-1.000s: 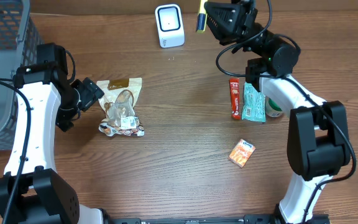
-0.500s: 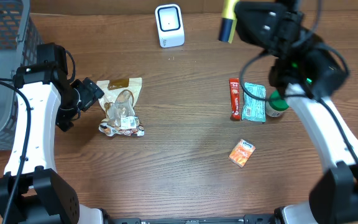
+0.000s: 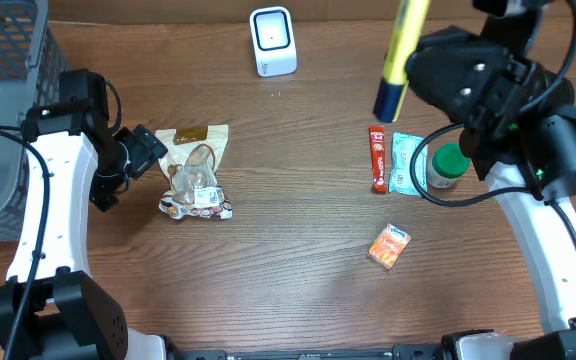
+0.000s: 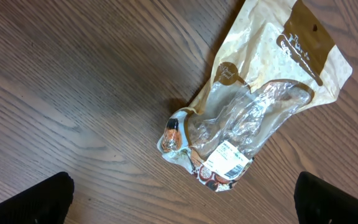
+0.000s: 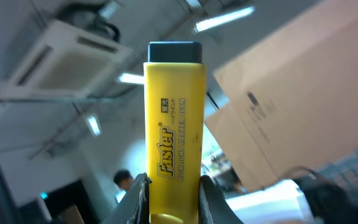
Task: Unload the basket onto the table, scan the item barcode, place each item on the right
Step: 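Raise the highlighter high and swing it under the scanner, then hold the highlighter beneath the white scanner with the right gripper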
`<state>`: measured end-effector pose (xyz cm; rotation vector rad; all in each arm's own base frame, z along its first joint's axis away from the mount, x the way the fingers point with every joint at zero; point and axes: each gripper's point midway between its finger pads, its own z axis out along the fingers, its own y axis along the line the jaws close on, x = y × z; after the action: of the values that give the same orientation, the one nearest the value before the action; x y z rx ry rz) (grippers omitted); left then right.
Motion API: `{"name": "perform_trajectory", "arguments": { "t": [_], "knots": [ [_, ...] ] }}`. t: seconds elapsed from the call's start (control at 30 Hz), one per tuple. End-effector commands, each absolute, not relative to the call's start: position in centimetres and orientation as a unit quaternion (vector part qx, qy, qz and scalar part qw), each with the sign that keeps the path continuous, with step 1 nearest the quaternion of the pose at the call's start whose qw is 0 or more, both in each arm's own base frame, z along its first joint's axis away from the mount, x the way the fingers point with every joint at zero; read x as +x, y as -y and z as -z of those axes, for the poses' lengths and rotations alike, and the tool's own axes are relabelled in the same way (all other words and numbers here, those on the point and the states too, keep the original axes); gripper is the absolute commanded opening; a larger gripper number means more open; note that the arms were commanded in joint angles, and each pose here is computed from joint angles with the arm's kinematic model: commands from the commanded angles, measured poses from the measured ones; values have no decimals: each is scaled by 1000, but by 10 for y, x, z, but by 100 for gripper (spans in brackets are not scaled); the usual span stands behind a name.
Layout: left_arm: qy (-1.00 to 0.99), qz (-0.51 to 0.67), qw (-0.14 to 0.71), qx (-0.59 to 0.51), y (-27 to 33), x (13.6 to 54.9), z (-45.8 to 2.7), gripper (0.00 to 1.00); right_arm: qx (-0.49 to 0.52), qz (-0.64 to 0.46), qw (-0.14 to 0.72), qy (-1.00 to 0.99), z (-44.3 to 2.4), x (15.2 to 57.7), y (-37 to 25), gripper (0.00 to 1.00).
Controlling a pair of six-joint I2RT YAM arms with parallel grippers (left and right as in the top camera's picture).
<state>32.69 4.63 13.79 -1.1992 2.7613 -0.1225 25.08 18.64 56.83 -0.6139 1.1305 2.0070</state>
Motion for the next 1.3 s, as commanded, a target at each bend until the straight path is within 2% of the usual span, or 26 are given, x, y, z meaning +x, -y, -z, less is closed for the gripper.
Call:
{"name": "perform_trajectory", "arguments": {
  "t": [0.0,0.1,0.23,0.3,0.37,0.47,0.77,0.87,0.97,1.13,1.27],
  "knots": [
    [-916,37,66,-395,-48,329,-138,100,-282,-714,386,-511,-534,275,-201,6],
    [-916,37,66,-395,-48,329,-138,100,-217,-696,337,-596,-491,323,-210,9],
    [-916,37,66,-395,-48,329,-138,100,-75,-639,308,-701,-411,382,-207,9],
    [-916,37,66,-395,-48,329,-138,100,-13,-575,312,-757,-364,402,-197,6],
    [-916,37,66,-395,-48,329,-138,100,14,-514,313,-798,-327,412,-191,4],
    [-916,37,66,-395,-48,329,-138,100,3,-462,292,-838,-285,412,-196,4],
    [-916,37,66,-395,-48,329,-138,100,-14,-435,192,-879,-199,413,-239,4],
    [-916,37,66,-395,-48,329,-138,100,-26,-431,181,-884,-195,420,-250,4],
    [-916,37,66,-395,-48,329,-138,100,-33,-415,188,-890,-212,437,-254,4],
    [-916,37,66,-395,-48,329,-138,100,-44,-333,247,-909,-260,474,-249,4],
    [-916,37,66,-395,-48,329,-138,100,-70,-271,305,-910,-278,499,-253,7]
  ]
}}
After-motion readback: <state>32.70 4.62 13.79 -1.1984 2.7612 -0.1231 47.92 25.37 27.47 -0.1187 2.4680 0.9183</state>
